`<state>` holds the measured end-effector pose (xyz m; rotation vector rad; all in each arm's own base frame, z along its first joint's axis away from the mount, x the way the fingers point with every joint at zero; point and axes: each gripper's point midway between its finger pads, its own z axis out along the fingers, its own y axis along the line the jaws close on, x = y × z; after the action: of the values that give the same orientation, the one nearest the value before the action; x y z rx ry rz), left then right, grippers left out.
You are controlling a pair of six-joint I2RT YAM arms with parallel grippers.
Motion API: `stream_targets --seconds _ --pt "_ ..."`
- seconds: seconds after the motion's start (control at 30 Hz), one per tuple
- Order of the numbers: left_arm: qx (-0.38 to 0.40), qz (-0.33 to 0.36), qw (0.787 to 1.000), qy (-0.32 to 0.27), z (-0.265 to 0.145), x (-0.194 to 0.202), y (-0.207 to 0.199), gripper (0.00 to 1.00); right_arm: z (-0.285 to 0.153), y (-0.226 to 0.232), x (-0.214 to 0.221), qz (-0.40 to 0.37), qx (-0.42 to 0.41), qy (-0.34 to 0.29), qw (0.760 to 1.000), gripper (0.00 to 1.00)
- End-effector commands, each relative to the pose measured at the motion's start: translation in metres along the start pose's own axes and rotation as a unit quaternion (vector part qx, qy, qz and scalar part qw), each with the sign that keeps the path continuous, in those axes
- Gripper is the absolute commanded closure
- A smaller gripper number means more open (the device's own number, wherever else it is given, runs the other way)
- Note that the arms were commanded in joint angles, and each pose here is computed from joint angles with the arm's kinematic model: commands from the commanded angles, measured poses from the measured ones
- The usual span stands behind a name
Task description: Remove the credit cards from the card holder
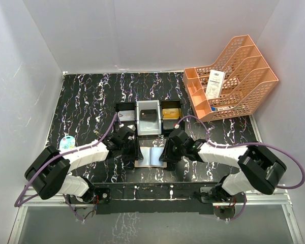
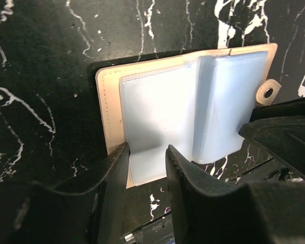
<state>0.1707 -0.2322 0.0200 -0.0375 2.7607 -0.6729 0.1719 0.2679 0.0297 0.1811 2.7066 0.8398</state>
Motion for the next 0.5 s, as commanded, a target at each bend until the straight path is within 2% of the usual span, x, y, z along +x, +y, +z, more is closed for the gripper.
stream_targets --seconds 0.0,0.13,0.33,0.47 --pt "0.039 0.013 0.998 0.037 0.014 0.023 -0.011 0.67 0.006 0.018 -0.002 -0.009 -0.034 -0.001 0.999 0.75" --pt "0.053 0.015 0.998 0.041 0.017 0.024 -0.019 0.68 0.01 0.023 0.003 -0.006 -0.051 0.012 0.999 0.79" --pt "0.037 0.019 0.999 0.033 0.016 0.021 -0.019 0.7 0.009 0.023 0.004 -0.003 -0.057 0.01 0.998 0.8" --pt "0.058 0.019 0.998 0.011 0.006 0.01 -0.033 0.71 0.009 0.027 0.005 0.004 -0.069 0.012 0.998 0.8"
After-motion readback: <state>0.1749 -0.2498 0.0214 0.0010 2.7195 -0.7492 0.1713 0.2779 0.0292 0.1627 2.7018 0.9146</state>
